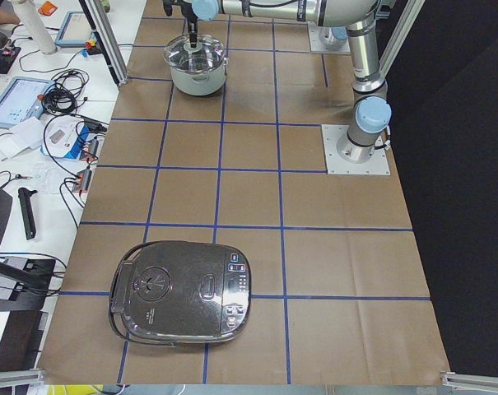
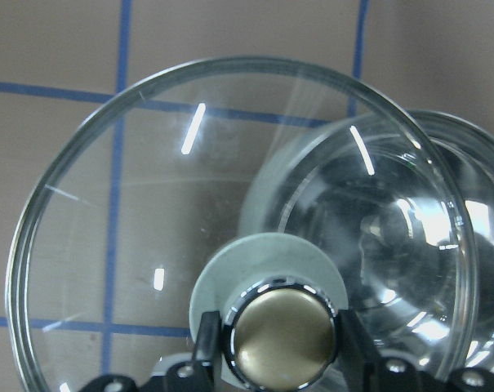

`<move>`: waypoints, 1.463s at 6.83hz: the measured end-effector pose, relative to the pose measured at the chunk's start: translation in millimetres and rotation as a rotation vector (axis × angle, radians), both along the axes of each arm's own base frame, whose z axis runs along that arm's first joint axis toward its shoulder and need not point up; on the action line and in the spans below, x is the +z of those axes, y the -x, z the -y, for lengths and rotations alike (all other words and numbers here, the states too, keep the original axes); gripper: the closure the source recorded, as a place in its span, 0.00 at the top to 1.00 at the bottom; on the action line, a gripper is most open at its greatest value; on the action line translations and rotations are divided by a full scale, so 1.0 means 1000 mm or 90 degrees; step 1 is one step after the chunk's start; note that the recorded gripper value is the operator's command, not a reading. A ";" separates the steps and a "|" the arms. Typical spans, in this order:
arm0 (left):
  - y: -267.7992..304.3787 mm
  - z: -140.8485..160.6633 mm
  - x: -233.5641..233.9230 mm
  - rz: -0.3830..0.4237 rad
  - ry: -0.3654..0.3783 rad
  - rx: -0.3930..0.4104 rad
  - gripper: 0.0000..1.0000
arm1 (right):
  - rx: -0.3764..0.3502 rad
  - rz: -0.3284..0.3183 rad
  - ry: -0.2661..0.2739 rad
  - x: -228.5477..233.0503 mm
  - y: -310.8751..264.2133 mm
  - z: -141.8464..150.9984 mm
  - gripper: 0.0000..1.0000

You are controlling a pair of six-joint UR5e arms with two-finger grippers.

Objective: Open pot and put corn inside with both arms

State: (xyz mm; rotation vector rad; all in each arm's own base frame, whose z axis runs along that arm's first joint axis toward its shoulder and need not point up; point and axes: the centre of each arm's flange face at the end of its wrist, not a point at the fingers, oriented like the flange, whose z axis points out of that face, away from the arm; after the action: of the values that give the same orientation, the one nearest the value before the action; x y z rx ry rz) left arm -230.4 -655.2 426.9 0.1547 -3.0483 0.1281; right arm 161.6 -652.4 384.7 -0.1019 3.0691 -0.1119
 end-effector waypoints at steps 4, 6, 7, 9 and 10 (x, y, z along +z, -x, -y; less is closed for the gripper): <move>-0.187 0.021 -0.101 0.010 -0.023 -0.055 0.15 | -0.025 0.010 0.048 -0.083 -0.173 0.013 0.11; -0.206 0.020 -0.158 0.011 -0.018 -0.059 0.35 | -0.017 0.008 0.042 -0.119 -0.186 0.012 0.82; -0.216 0.020 -0.178 0.009 -0.024 -0.052 0.99 | -0.016 0.005 0.040 -0.133 -0.186 0.012 0.83; -0.229 0.014 -0.195 0.006 -0.038 -0.040 1.00 | -0.018 0.002 0.050 -0.116 -0.181 0.009 0.84; -0.225 0.011 -0.189 0.008 -0.035 -0.038 1.00 | -0.026 0.002 0.053 -0.073 -0.168 0.000 0.84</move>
State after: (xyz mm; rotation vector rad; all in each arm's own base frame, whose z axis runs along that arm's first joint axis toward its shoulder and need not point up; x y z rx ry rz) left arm -5.2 -666.6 237.7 0.0675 -3.0670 0.0403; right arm 330.0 -652.2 311.6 -0.0442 3.0637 -0.2416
